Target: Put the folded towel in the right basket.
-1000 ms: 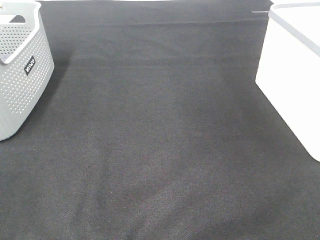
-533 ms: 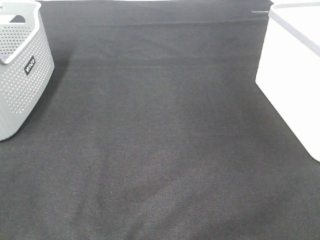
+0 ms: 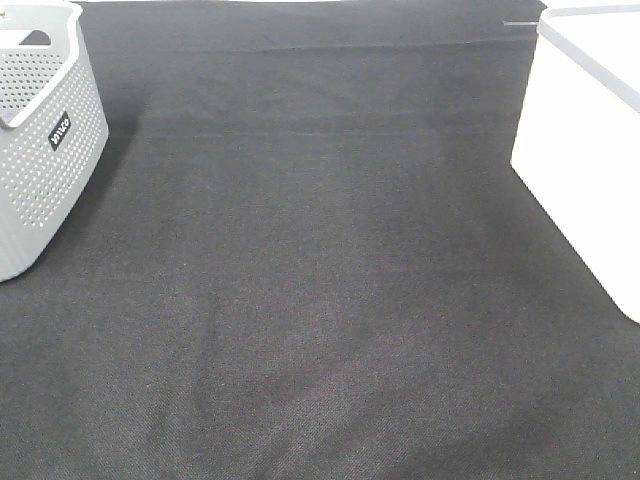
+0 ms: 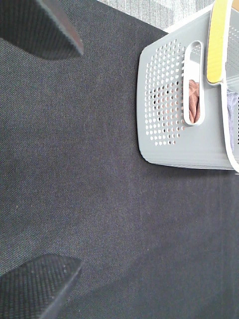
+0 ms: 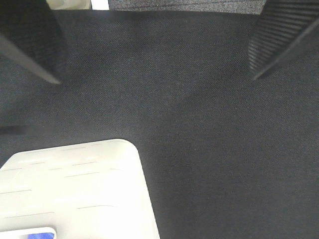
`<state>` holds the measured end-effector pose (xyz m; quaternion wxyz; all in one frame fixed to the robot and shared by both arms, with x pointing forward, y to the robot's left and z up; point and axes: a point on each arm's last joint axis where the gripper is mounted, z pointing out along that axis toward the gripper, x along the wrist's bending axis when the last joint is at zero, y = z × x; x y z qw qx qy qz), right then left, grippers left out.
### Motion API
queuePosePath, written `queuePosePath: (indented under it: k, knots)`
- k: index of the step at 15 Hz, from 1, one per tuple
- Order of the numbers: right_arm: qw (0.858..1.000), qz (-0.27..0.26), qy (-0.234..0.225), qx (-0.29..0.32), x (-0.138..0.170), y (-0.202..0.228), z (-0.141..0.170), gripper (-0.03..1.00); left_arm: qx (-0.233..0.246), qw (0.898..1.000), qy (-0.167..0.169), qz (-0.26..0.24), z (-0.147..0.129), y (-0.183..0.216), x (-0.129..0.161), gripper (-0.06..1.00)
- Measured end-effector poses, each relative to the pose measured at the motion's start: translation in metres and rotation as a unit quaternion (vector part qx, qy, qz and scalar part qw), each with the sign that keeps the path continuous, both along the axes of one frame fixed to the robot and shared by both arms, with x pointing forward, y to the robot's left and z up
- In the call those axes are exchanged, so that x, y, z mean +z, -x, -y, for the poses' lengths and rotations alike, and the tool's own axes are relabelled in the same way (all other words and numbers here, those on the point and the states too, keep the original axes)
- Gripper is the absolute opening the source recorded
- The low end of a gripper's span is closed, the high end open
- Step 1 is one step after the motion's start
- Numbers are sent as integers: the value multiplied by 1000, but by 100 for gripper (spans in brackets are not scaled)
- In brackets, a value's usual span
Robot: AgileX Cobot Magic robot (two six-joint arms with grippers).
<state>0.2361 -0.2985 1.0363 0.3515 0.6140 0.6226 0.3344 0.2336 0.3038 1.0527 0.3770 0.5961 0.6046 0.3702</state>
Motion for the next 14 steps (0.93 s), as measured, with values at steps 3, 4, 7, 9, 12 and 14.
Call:
queuePosePath:
  k: [3, 4, 7, 9, 12, 14]
  knots:
    - [1000, 0, 0, 0, 0, 0, 0, 95, 0, 1000, 0, 0, 0, 0, 0, 99]
    - [1000, 0, 0, 0, 0, 0, 0, 95, 0, 1000, 0, 0, 0, 0, 0, 99]
    - [1000, 0, 0, 0, 0, 0, 0, 95, -1, 1000, -1, 0, 0, 0, 0, 99]
    - [1000, 0, 0, 0, 0, 0, 0, 95, -1, 1000, -1, 0, 0, 0, 0, 99]
    - [1000, 0, 0, 0, 0, 0, 0, 95, -1, 1000, -1, 0, 0, 0, 0, 99]
    - [1000, 0, 0, 0, 0, 0, 0, 95, -1, 1000, -1, 0, 0, 0, 0, 99]
